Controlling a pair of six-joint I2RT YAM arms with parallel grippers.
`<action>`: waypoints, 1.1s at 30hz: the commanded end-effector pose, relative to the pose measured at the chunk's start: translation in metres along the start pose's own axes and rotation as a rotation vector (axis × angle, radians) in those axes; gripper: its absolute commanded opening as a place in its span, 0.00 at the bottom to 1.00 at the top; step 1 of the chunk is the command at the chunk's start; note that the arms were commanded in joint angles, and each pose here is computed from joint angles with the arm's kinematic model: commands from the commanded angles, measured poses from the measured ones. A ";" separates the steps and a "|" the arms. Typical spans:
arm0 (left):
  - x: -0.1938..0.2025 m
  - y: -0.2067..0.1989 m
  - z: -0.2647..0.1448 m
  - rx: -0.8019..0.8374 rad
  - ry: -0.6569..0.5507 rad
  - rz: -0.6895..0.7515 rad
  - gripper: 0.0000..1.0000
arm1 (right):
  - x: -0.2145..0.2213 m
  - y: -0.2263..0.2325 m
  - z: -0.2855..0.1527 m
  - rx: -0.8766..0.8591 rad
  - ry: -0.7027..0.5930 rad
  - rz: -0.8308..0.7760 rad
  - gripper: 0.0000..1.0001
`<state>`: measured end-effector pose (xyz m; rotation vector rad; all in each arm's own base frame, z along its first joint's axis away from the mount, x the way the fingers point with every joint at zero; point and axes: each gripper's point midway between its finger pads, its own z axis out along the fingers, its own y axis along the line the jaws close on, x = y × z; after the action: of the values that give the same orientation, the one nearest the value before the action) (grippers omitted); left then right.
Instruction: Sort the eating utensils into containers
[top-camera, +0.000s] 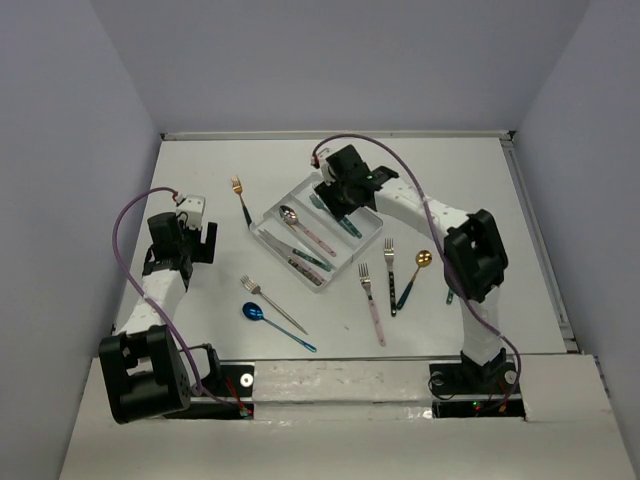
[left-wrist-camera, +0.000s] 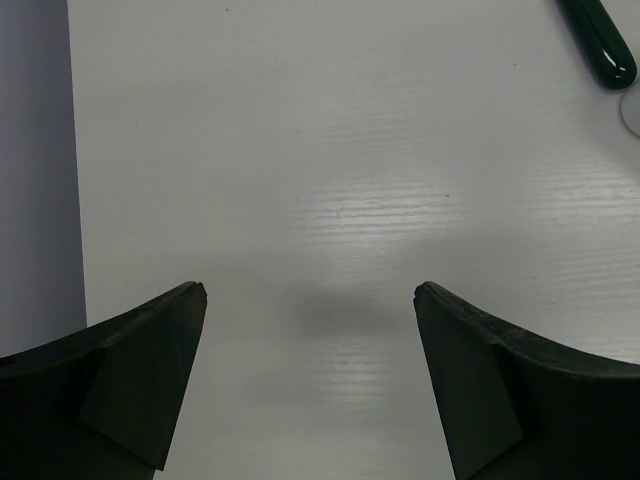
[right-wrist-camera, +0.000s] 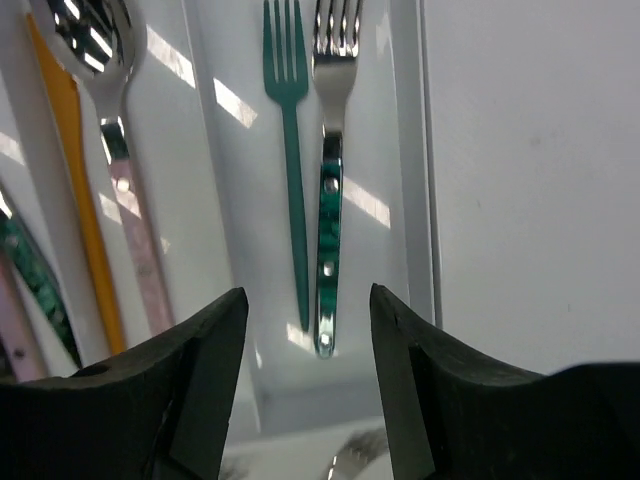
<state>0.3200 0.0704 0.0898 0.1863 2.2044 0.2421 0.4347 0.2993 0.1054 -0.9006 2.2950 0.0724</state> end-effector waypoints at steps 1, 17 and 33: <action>-0.024 0.009 -0.005 -0.022 -0.070 -0.009 0.99 | 0.005 0.001 -0.100 0.001 -0.081 0.229 0.59; -0.025 0.010 -0.008 -0.033 -0.078 -0.011 0.99 | 0.186 0.120 -0.108 -0.100 0.286 0.382 0.62; -0.025 0.010 -0.009 -0.032 -0.085 -0.009 0.99 | 0.239 0.126 -0.070 -0.028 0.435 0.398 0.16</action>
<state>0.3206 0.0704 0.0963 0.1785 2.1833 0.2449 0.1911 0.2336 0.0150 -0.5238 2.8286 0.1014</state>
